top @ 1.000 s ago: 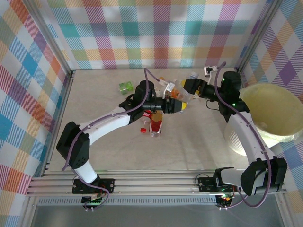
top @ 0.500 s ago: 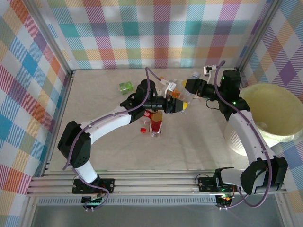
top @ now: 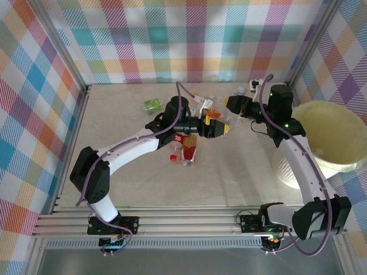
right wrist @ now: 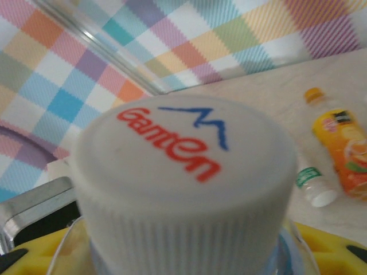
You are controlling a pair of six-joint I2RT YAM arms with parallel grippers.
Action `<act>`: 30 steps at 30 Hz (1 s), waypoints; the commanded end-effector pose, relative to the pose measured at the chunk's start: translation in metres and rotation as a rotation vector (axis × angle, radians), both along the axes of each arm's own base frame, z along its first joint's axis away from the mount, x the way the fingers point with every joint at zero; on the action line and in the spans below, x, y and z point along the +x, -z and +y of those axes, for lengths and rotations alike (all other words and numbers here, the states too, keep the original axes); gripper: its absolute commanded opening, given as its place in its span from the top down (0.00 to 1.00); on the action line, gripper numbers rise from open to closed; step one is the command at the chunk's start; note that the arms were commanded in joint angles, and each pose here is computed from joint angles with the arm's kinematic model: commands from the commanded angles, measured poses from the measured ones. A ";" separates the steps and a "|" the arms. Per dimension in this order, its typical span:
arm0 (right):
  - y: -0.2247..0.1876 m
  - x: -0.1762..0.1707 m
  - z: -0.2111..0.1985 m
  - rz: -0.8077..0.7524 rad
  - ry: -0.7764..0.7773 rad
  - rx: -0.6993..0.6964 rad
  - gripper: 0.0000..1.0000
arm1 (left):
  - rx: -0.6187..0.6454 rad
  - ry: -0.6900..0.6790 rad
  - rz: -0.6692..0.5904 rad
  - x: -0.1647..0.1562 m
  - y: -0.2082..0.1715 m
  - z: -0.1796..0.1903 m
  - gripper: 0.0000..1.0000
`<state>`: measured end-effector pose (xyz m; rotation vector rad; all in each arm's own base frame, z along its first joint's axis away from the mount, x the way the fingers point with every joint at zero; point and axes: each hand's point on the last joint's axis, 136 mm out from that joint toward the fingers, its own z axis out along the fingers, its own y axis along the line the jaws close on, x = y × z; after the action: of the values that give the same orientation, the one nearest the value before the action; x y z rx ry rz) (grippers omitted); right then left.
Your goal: Put the plastic bottles in the bin
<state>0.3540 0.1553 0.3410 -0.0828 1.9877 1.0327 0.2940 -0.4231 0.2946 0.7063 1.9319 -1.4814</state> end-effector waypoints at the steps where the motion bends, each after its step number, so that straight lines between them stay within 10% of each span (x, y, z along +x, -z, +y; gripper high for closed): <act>1: -0.044 -0.004 -0.030 -0.172 0.160 -0.133 0.59 | 0.013 -0.078 -0.086 -0.001 -0.022 0.014 0.03; 19: -0.162 -0.056 -0.186 -0.665 0.966 -0.669 0.62 | 0.164 -0.489 -0.136 0.038 -0.002 0.081 0.00; 30: -0.162 -0.070 -0.275 -0.548 1.260 -0.674 0.62 | 0.190 -0.578 -0.089 0.047 0.013 0.092 0.00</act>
<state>0.2980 -0.0935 0.4915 0.3153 1.4058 -0.4089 0.3369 -0.3428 0.2834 0.3097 1.9934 -0.9461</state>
